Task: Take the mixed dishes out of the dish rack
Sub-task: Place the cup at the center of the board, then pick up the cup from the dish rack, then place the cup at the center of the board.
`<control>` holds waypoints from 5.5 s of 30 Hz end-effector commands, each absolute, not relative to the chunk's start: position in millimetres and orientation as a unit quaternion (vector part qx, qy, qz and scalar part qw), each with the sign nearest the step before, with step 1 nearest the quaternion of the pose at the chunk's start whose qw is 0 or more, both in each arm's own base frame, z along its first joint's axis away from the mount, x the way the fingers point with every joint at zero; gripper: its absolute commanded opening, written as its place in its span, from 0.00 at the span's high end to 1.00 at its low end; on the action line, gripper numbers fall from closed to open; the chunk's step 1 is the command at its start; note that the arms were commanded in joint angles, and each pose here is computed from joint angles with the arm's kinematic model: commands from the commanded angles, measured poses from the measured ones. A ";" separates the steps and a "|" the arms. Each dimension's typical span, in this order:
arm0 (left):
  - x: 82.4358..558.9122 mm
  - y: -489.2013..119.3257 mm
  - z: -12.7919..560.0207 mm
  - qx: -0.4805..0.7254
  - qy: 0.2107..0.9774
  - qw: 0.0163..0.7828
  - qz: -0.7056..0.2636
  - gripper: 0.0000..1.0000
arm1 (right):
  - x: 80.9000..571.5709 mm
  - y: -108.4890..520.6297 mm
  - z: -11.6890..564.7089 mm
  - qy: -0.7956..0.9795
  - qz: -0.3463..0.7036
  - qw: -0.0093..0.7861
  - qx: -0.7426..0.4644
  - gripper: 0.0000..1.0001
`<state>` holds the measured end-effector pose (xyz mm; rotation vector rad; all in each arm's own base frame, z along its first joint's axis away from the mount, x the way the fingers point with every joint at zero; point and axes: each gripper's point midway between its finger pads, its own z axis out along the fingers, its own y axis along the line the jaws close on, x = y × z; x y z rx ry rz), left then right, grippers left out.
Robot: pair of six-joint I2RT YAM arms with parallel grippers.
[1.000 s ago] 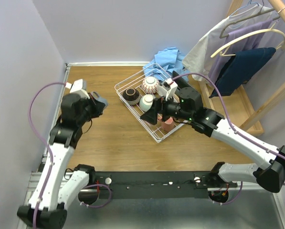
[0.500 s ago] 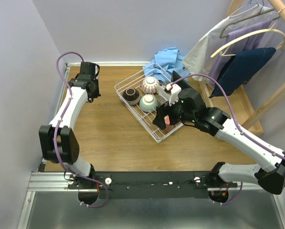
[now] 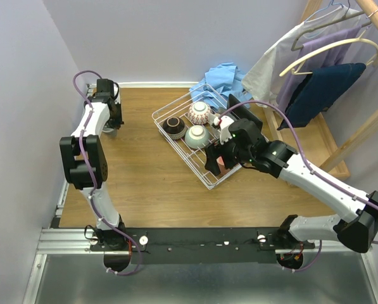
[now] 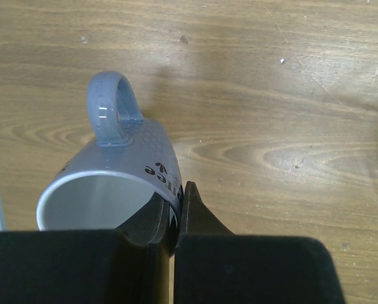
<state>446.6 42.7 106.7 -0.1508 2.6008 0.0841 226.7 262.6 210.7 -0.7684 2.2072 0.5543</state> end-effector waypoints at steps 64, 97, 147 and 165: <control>207.7 -73.0 214.8 -0.101 0.851 0.459 -0.233 0.01 | 276.5 232.0 91.4 0.872 -0.001 0.241 -0.426 0.07; 209.4 -123.5 264.9 0.008 0.802 0.489 -0.343 0.01 | 271.0 252.1 162.1 0.859 0.107 0.284 -0.413 0.86; 211.2 -236.8 306.2 -0.010 0.690 0.455 -0.562 0.07 | 216.3 332.2 315.0 0.674 0.598 0.411 -0.141 0.96; 193.2 -241.2 335.6 -0.016 0.639 0.433 -0.636 0.38 | 216.4 336.3 288.1 0.657 0.659 0.346 -0.122 0.96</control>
